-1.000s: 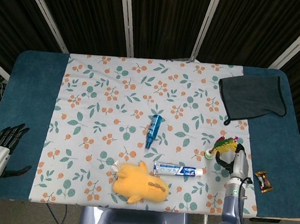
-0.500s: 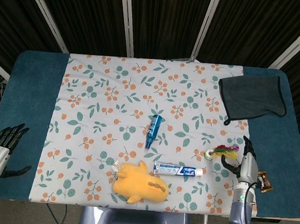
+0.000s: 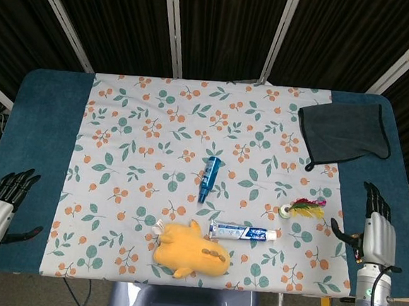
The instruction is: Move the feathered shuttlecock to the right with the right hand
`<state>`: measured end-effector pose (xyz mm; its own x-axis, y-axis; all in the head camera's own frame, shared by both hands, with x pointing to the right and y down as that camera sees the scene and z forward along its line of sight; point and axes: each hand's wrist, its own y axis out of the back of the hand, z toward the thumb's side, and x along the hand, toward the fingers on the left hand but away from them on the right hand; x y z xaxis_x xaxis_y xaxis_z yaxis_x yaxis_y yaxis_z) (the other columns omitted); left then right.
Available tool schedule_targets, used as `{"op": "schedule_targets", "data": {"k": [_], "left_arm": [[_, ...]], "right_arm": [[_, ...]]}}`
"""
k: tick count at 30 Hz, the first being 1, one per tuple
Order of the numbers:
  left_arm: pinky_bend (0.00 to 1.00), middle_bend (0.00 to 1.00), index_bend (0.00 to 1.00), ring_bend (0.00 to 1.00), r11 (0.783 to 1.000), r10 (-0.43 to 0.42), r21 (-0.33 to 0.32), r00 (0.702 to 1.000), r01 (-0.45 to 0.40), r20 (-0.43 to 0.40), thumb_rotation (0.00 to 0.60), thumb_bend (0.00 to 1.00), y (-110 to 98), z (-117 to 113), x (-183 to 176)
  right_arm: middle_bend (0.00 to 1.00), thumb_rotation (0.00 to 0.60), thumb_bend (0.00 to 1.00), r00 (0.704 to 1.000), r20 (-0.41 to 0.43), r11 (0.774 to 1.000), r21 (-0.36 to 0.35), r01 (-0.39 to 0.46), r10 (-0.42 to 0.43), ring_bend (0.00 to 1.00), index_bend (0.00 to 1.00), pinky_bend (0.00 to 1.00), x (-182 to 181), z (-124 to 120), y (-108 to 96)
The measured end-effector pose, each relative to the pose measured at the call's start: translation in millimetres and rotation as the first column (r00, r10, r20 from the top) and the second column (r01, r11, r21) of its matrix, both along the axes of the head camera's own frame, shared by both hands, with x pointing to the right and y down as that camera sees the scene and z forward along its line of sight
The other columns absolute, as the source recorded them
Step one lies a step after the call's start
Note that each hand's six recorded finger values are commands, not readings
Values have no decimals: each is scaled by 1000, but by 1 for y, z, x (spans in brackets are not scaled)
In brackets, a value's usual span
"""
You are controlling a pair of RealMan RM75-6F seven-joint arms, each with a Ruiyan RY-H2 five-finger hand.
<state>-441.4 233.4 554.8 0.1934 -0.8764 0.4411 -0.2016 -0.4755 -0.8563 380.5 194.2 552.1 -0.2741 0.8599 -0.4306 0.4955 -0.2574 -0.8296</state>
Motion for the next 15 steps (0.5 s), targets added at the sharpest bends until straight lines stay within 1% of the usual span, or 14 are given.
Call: {"op": "schedule_targets", "data": {"k": [2, 5, 6, 8, 9, 11, 12, 15], "left_arm": [[0, 0, 0, 0, 1000, 9, 6, 1000, -9, 7, 599, 179, 0, 0, 0], [0, 0, 0, 0, 1000, 20, 8, 1000, -20, 19, 598, 179, 1, 0, 0], [0, 0, 0, 0, 1000, 25, 7, 999, -26, 25, 597, 179, 1, 1, 0], [0, 0, 0, 0, 999, 35, 6, 999, -35, 35, 596, 179, 1, 2, 1], [0, 0, 0, 0, 999, 41, 7, 998, -41, 40, 597, 178, 1, 2, 1], [0, 0, 0, 0, 999, 48, 10, 998, -48, 46, 596, 178, 1, 2, 2], [0, 0, 0, 0, 999, 49, 13, 998, -50, 48, 597, 178, 1, 1, 2], [0, 0, 0, 0, 998, 52, 16, 997, -52, 51, 599, 179, 1, 1, 2]], "right_arm": [[0, 600, 168, 997, -41, 998, 22, 64, -63, 0, 0, 0, 2, -7, 1], [0, 600, 161, 976, -126, 981, 55, 185, -177, 0, 0, 0, 5, -18, 4], [0, 600, 158, 961, -161, 970, 62, 236, -223, 0, 0, 0, 6, -22, 6], [0, 600, 154, 934, -207, 949, 63, 309, -291, 0, 0, 0, 8, -26, 13], [0, 600, 153, 912, -236, 932, 59, 357, -334, 0, 0, 0, 10, -28, 17], [0, 600, 153, 874, -280, 903, 48, 426, -398, 0, 0, 0, 12, -30, 25], [0, 600, 154, 847, -305, 883, 37, 468, -436, 0, 0, 0, 14, -31, 31], [0, 600, 153, 796, -343, 847, 1, 531, -499, 0, 0, 0, 19, -30, 45]]}}
